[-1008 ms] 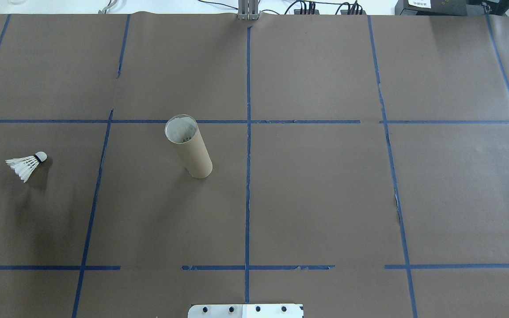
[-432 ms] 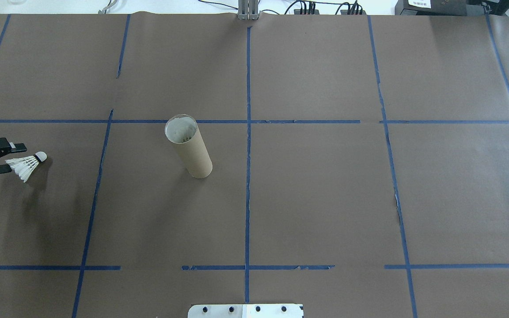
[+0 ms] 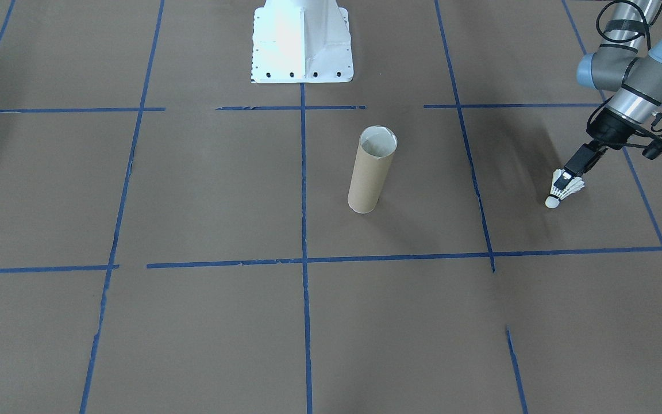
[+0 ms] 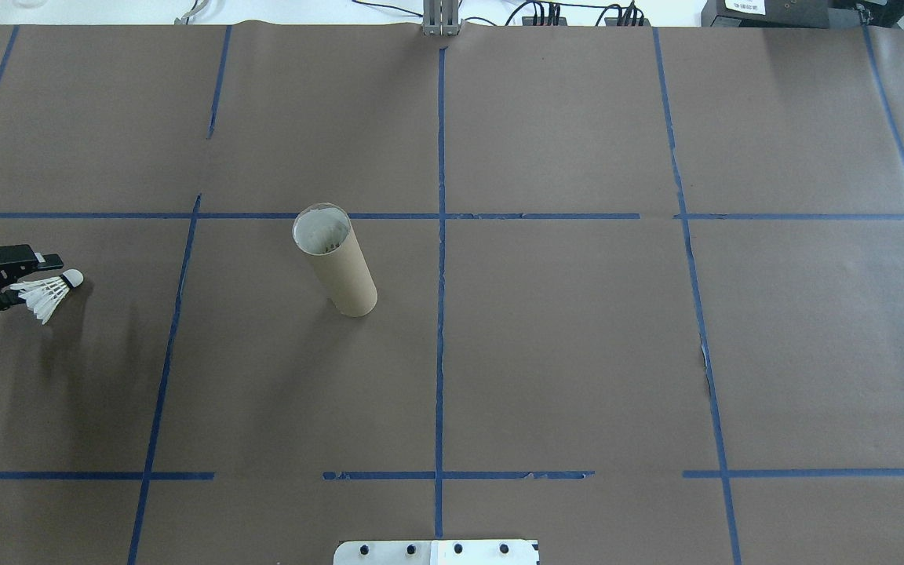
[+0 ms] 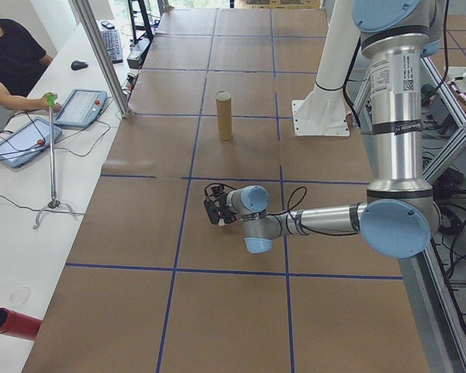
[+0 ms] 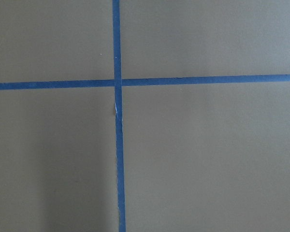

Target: Collect badminton balls into bucket

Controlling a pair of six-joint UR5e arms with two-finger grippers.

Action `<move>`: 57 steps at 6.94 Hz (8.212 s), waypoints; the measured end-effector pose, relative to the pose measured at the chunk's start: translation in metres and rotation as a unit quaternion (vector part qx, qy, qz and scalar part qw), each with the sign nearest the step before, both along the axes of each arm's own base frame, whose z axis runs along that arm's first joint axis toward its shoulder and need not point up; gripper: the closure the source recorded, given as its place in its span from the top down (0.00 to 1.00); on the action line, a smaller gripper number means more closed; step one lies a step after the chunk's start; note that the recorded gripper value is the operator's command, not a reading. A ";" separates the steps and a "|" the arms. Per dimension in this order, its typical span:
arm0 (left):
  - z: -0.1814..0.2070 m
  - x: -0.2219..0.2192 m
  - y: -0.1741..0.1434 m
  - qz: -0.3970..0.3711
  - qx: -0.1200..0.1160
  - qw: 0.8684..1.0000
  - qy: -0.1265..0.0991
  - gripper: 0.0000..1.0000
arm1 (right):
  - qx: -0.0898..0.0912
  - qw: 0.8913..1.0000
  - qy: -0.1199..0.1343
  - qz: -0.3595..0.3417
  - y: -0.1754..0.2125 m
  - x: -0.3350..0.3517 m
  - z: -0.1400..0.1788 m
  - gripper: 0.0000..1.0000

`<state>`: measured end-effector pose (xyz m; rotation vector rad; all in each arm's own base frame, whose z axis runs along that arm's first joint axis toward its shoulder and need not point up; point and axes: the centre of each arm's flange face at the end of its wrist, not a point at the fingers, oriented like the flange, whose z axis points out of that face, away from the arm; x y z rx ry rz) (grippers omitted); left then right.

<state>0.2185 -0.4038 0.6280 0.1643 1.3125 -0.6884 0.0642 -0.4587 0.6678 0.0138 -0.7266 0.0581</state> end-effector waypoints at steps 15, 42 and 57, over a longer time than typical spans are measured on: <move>-0.366 -0.094 0.006 0.151 0.057 0.987 0.017 0.00 | 0.001 1.000 0.000 0.000 0.000 0.000 -0.001 1.00; -0.589 0.205 -0.035 0.245 0.132 0.851 -0.446 0.00 | 0.001 1.000 0.000 0.000 0.000 0.000 -0.001 1.00; -0.386 0.008 -0.145 0.298 0.321 0.824 -0.360 1.00 | 0.001 1.000 0.000 0.000 0.000 0.000 -0.001 1.00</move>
